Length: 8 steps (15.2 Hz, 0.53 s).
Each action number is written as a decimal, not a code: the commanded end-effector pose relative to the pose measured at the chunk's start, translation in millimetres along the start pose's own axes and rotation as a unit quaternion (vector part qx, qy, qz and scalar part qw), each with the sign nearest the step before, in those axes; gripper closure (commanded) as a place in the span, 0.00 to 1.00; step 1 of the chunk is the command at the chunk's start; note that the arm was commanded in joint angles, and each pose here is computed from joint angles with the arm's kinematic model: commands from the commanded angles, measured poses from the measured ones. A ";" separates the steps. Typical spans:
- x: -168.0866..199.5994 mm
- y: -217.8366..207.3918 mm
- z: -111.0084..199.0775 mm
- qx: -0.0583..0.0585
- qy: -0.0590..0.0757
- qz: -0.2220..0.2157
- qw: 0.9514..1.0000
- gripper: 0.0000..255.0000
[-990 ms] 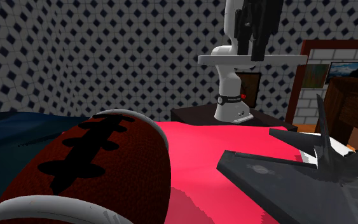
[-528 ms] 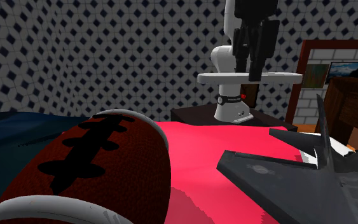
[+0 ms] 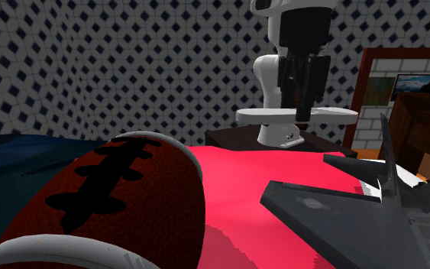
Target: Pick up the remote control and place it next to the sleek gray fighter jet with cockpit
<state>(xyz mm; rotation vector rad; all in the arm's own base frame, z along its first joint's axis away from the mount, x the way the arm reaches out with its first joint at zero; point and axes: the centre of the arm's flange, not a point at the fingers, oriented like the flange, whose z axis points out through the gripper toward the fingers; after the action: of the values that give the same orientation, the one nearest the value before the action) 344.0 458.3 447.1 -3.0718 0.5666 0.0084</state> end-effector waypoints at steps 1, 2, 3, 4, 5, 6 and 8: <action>-0.2 0.9 11.7 0.000 0.000 0.000 1.000 1.00; -0.2 1.0 17.0 0.000 0.000 0.000 1.000 1.00; -0.1 1.1 22.3 0.000 0.000 0.000 1.000 1.00; -0.1 1.2 27.5 0.000 0.000 0.000 1.000 1.00; 0.0 1.3 32.8 0.000 0.000 0.000 1.000 1.00; 0.0 1.4 38.1 0.000 0.000 0.000 1.000 1.00; 0.1 1.6 48.7 0.000 0.000 0.000 1.000 1.00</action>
<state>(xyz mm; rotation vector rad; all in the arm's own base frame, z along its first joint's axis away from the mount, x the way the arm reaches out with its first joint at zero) 343.4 456.4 403.0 -3.0720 0.5668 0.0082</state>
